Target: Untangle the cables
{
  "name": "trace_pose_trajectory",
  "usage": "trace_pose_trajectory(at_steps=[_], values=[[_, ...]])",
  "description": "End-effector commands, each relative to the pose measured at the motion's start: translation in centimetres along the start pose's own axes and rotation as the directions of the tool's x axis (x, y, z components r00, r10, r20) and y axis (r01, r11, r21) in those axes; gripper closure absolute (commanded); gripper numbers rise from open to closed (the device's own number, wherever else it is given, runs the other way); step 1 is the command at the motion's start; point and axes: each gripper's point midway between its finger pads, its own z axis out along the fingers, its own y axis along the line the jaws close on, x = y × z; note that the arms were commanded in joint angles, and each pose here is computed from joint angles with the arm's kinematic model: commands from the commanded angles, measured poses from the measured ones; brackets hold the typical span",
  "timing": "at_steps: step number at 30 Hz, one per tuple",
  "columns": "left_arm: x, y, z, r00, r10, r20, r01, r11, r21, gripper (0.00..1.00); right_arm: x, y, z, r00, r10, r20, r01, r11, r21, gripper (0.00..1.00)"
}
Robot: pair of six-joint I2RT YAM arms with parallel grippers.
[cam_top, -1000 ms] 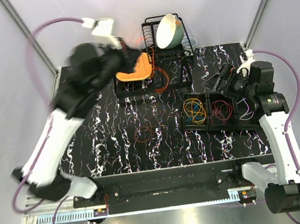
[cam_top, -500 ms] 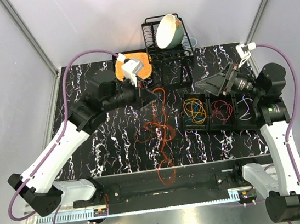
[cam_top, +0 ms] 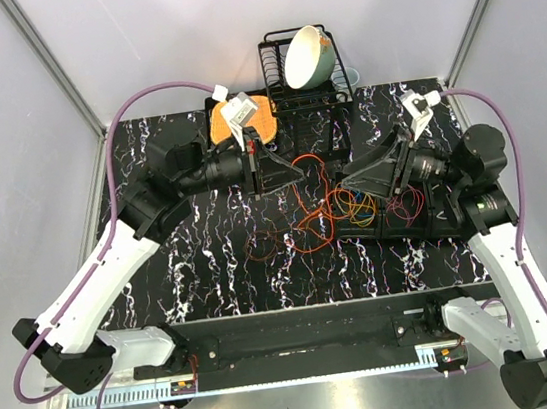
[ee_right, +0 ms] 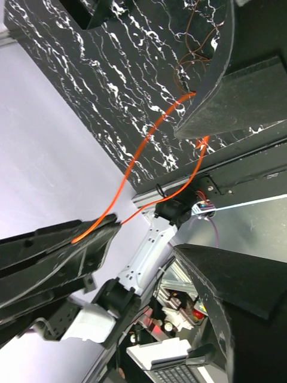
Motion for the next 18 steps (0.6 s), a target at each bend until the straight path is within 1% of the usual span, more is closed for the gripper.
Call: trace_pose_trajectory(at_steps=[1,5,11,12,15,18], values=[[-2.7,-2.8,-0.3,0.998,0.022,0.061,-0.028,0.994,0.103,1.00,0.4,-0.4,0.5,0.998,-0.067,0.001,0.067,0.998,-0.010,0.25],[-2.9,-2.9,-0.3,0.997,0.030,0.066,-0.037,0.994,0.107,1.00,1.2,-1.8,1.0,0.999,-0.050,-0.008,0.051,0.999,0.016,0.25],[-3.0,-3.0,-0.2,0.997,0.028,0.067,-0.035,0.993,0.112,1.00,3.4,-2.8,2.8,0.997,-0.026,-0.067,0.026,1.000,0.010,0.26],[-3.0,-2.8,-0.2,0.997,0.025,0.067,-0.033,0.993,0.111,1.00,3.7,-2.8,3.3,0.996,-0.043,-0.073,0.044,0.999,0.013,0.27],[-3.1,-3.0,-0.2,0.997,0.029,0.072,-0.038,0.992,0.118,1.00,4.6,-3.7,3.8,0.995,-0.037,-0.091,0.040,0.998,0.039,0.28],[-3.3,-3.2,-0.3,0.997,0.032,0.074,-0.041,0.992,0.120,1.00,5.0,-4.2,4.3,0.995,-0.022,-0.094,0.026,0.999,0.045,0.34]])
